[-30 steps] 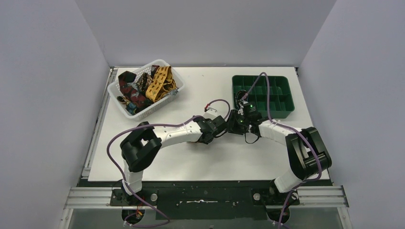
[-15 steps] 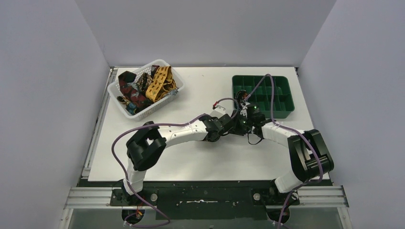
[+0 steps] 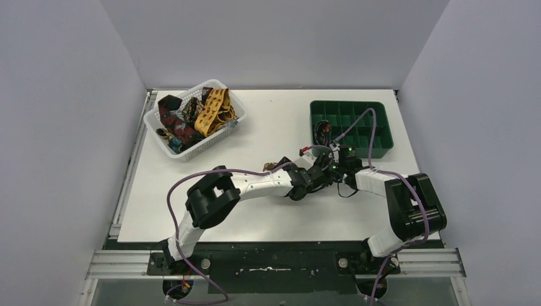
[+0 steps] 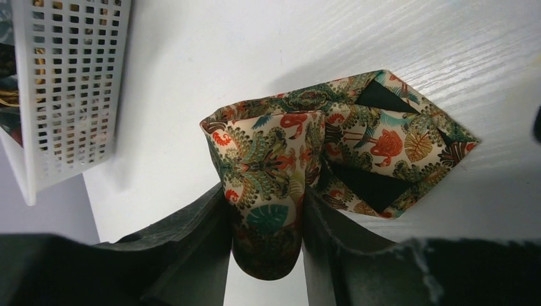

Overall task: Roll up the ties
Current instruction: Roll the tie at the center of the board.

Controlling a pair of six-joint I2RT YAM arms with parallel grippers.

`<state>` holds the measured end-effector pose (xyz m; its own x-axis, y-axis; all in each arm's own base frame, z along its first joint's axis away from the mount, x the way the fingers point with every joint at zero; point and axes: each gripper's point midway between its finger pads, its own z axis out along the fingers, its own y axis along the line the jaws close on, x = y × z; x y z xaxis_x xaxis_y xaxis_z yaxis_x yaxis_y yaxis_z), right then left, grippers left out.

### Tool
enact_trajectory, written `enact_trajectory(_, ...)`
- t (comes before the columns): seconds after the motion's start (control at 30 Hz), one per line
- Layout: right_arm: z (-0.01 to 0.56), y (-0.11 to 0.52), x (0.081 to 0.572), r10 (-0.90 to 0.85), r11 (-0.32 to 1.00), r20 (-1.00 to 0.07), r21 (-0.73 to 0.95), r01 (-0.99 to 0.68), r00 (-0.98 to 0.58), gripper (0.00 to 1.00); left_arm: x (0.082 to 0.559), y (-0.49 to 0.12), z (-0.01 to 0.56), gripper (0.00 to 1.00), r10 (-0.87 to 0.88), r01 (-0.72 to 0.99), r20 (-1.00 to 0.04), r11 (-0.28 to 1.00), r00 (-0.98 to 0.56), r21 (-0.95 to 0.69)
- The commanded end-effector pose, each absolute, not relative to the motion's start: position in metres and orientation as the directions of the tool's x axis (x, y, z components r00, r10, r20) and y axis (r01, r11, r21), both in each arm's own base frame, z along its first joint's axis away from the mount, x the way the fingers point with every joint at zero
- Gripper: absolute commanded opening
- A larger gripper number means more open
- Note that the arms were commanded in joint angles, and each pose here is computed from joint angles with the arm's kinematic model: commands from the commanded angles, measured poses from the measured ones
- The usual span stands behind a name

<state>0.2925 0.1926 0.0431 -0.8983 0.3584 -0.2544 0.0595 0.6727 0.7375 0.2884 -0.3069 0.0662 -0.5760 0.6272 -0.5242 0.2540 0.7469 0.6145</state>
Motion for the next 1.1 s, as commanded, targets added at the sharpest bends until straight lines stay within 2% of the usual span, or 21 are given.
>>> enact_trajectory(0.0,0.054,0.165,0.304,0.464,0.669,-0.293,0.735,0.114,-0.836,0.35,0.289,-0.318,0.080,0.41,0.691,0.258,-0.506,0.688,-0.516,0.678)
enact_trajectory(0.17,0.069,0.139,0.310,0.519,0.649,-0.319,0.751,0.122,-0.793,0.37,0.278,-0.324,0.064,0.42,0.764,0.338,-0.422,0.611,-0.488,0.716)
enact_trajectory(0.33,0.070,0.129,0.313,0.501,0.681,-0.328,0.721,0.131,-0.801,0.38,0.272,-0.339,0.057,0.47,0.779,0.409,-0.411,0.608,-0.473,0.680)
enact_trajectory(0.47,0.063,0.123,0.308,0.487,0.694,-0.306,0.704,0.149,-0.818,0.39,0.263,-0.352,0.052,0.56,0.784,0.479,-0.410,0.613,-0.466,0.628)
enact_trajectory(0.53,0.063,0.124,0.309,0.465,0.698,-0.305,0.704,0.132,-0.832,0.39,0.262,-0.360,0.059,0.62,0.768,0.486,-0.433,0.637,-0.472,0.598)
enact_trajectory(0.63,0.069,0.125,0.312,0.444,0.699,-0.316,0.708,0.103,-0.838,0.41,0.264,-0.371,0.080,0.66,0.734,0.476,-0.481,0.678,-0.480,0.561)
enact_trajectory(0.77,0.086,0.136,0.315,0.413,0.658,-0.344,0.753,0.015,-0.844,0.48,0.265,-0.378,0.116,0.73,0.669,0.451,-0.563,0.743,-0.486,0.494)
enact_trajectory(0.93,0.100,0.144,0.317,0.394,0.622,-0.381,0.781,-0.063,-0.836,0.59,0.259,-0.369,0.146,0.75,0.570,0.433,-0.644,0.817,-0.510,0.380)
enact_trajectory(1.07,0.113,0.158,0.319,0.358,0.592,-0.415,0.793,-0.140,-0.836,0.67,0.259,-0.338,0.152,0.76,0.402,0.403,-0.708,0.898,-0.581,0.179)
